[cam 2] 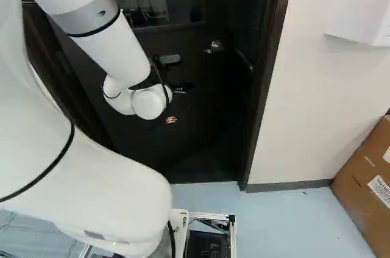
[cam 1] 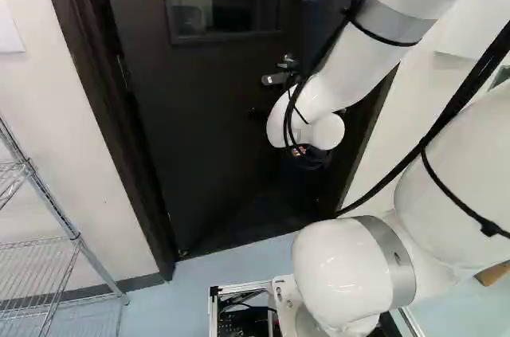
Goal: Open the door and move inside
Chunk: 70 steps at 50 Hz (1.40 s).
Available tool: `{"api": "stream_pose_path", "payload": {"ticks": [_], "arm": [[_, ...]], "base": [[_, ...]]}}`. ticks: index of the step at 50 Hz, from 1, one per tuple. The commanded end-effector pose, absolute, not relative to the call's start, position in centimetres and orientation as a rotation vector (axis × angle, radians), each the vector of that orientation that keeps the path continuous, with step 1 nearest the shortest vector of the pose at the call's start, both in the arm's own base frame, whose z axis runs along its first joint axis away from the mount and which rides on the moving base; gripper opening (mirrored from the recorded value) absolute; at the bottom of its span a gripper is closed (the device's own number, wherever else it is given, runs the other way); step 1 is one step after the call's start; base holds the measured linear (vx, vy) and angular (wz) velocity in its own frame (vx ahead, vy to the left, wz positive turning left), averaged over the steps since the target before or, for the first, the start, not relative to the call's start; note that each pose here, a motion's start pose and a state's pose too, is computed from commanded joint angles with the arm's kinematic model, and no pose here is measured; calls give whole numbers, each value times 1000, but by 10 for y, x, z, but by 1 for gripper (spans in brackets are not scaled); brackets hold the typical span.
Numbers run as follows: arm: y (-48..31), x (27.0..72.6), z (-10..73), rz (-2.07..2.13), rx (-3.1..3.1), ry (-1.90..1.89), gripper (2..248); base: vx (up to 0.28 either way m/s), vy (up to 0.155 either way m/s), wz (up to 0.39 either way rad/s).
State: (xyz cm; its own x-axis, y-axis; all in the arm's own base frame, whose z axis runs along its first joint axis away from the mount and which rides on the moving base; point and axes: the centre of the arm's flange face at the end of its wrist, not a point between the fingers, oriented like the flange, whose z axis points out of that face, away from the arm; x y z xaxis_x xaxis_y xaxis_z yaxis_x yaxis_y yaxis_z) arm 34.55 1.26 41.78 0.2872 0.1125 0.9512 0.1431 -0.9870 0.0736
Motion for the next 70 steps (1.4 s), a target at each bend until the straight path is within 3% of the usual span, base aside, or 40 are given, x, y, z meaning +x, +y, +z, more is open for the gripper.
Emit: {"api": "stream_pose_path", "payload": {"ticks": [55,70], "arm": [[13,345,418,-1844,-2499,-248,247],[14,347,418,-1841,-2497,-254,247]], "base": [[66,79,-10],[10,10,-1]]}}
